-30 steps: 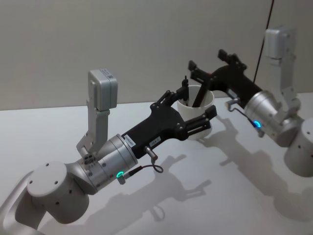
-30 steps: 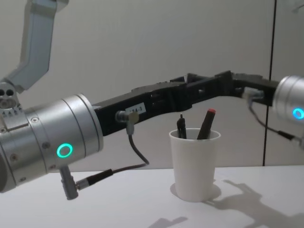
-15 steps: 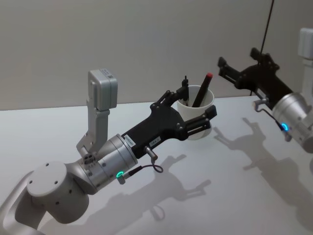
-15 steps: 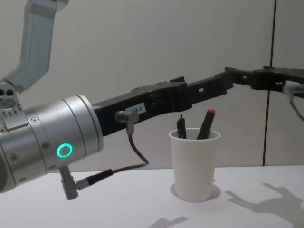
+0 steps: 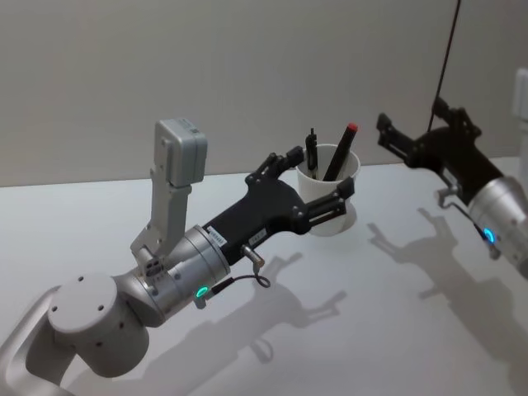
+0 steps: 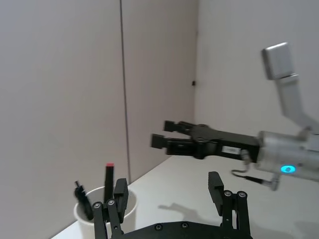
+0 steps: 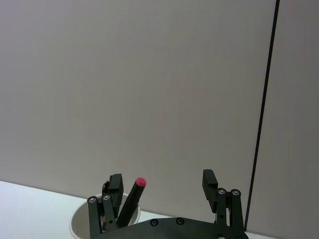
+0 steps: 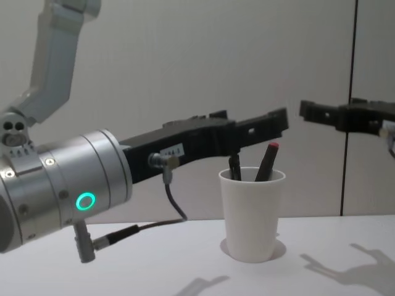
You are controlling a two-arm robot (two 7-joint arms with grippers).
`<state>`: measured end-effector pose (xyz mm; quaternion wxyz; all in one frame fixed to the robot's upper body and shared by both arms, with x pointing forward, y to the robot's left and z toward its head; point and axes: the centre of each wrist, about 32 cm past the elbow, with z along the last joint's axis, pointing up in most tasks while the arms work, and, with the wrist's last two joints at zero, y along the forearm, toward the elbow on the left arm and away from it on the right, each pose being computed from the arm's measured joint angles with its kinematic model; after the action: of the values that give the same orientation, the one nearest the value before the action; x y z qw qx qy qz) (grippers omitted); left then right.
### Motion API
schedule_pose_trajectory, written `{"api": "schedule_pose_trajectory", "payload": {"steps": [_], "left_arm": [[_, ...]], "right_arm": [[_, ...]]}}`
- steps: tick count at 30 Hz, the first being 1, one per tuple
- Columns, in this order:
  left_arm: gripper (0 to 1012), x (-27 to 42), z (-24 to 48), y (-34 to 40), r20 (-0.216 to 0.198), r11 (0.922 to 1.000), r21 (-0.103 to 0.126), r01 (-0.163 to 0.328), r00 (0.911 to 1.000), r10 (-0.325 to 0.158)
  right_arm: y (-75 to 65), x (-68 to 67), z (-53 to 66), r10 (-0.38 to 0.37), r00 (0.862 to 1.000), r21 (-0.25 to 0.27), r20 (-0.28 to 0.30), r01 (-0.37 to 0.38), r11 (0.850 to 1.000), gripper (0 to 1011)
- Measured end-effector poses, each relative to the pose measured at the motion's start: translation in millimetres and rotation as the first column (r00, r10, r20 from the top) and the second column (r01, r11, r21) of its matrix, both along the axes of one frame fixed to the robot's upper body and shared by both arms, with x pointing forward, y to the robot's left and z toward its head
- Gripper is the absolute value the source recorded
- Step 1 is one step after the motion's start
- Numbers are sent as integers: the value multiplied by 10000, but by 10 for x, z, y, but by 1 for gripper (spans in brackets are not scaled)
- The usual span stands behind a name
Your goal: Place the pen into the pen holder.
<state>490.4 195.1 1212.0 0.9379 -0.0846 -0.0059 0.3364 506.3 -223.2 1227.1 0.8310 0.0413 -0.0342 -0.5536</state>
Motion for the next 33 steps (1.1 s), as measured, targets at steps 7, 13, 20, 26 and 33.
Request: {"api": "schedule_pose_trajectory", "payload": {"steps": [7,13,20,26,33], "left_arm": [[1001,5,-12,4,120,9946,568,-871,9962,866],[1001,7,-24,6,318,9810,1042,-1636,9864,1611],[1001,11,-36,11,647,9559,1528,-2510,9677,2437],[1001,13,-49,17,988,9275,1876,-3233,9457,3096],[1001,15,-65,25,1430,8891,2200,-4015,9148,3777]], "right_arm": [[-42,-174,-125,-177,9998,-120,-92,176,9998,1001],[-79,-326,-220,-330,9993,-231,-156,326,9992,1001],[-116,-500,-316,-475,9986,-368,-226,466,9982,1001],[-139,-607,-370,-569,9980,-458,-281,556,9974,1001],[-143,-629,-381,-588,9978,-480,-295,573,9972,1001]]}}
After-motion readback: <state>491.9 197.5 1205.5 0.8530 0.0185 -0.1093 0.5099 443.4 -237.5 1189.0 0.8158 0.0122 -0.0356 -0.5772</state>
